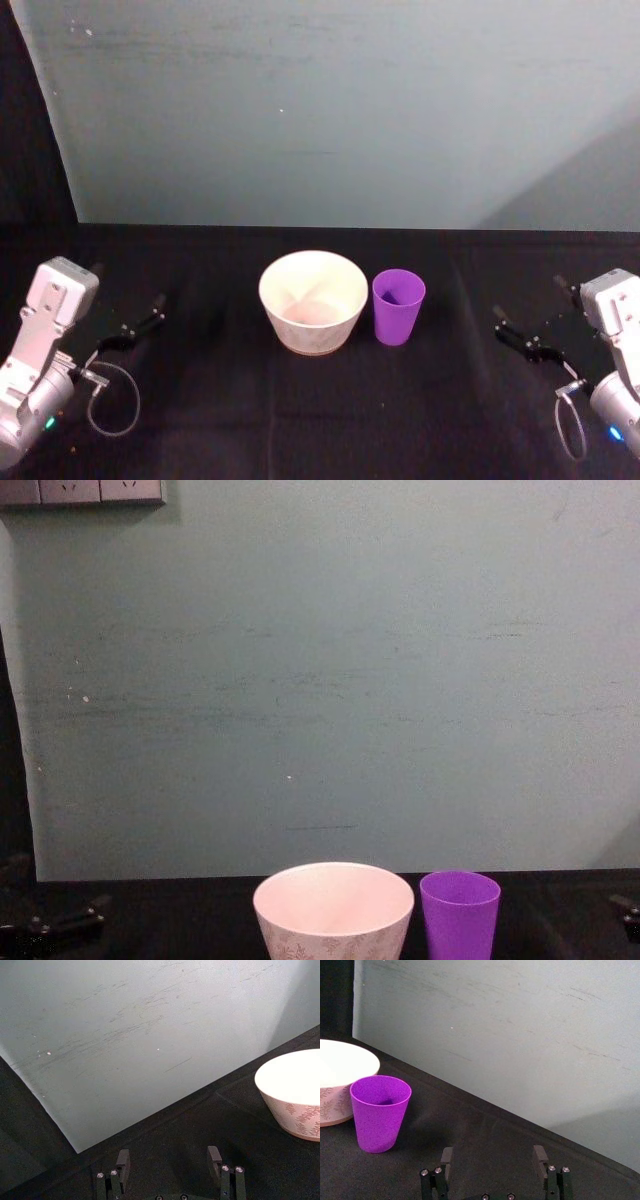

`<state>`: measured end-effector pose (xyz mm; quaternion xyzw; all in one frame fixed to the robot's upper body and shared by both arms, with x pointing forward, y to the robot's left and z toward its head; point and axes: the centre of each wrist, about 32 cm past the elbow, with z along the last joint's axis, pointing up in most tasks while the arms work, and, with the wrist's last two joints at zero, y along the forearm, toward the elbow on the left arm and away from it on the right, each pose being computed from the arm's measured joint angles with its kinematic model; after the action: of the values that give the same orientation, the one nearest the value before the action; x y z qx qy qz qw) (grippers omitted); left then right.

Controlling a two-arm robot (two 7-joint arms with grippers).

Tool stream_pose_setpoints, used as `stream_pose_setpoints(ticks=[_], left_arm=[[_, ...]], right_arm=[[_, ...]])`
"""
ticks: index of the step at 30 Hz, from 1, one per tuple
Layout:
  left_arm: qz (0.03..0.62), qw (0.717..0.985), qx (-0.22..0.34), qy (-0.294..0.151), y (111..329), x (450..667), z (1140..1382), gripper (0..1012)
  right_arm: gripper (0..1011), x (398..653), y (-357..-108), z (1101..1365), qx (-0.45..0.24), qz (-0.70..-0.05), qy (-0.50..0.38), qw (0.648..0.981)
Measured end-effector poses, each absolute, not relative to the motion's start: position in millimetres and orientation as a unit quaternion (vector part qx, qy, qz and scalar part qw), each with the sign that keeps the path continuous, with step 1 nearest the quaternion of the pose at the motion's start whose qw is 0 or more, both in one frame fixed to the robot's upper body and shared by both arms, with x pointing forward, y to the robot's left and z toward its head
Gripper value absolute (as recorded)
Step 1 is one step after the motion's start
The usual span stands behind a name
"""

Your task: Pick up the cup and pour the mung beans from the cup into the bowl.

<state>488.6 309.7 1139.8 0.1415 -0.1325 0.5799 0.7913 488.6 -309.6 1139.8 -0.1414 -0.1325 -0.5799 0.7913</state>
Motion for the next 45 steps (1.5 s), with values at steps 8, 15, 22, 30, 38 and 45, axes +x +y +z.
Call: stream_pose_setpoints(ticks=[8, 15, 22, 30, 38, 45], left_arm=[[0.580, 0.791, 0.141, -0.132, 309.7, 488.6, 1139.8, 1012], [0.580, 0.791, 0.142, -0.132, 309.7, 488.6, 1139.8, 1011], [0.580, 0.791, 0.141, -0.132, 309.6, 488.6, 1139.8, 1011], [0.580, 0.791, 0.142, -0.132, 309.7, 488.6, 1139.8, 1011], [0.580, 0.791, 0.141, -0.132, 309.7, 488.6, 1139.8, 1011], [0.580, 0.791, 0.141, -0.132, 309.7, 488.6, 1139.8, 1011]], right_arm=[[1004, 488.6, -309.6, 1139.8, -0.141, -0.580, -0.132, 0.791], [1004, 488.7, -309.7, 1139.8, -0.141, -0.580, -0.132, 0.791], [1004, 488.6, -309.6, 1139.8, -0.141, -0.580, -0.132, 0.791], [1004, 488.6, -309.6, 1139.8, -0.141, -0.580, -0.132, 0.791], [1004, 488.6, -309.7, 1139.8, -0.141, -0.580, -0.132, 0.791], [1004, 488.6, -309.7, 1139.8, -0.141, -0.580, -0.132, 0.791]])
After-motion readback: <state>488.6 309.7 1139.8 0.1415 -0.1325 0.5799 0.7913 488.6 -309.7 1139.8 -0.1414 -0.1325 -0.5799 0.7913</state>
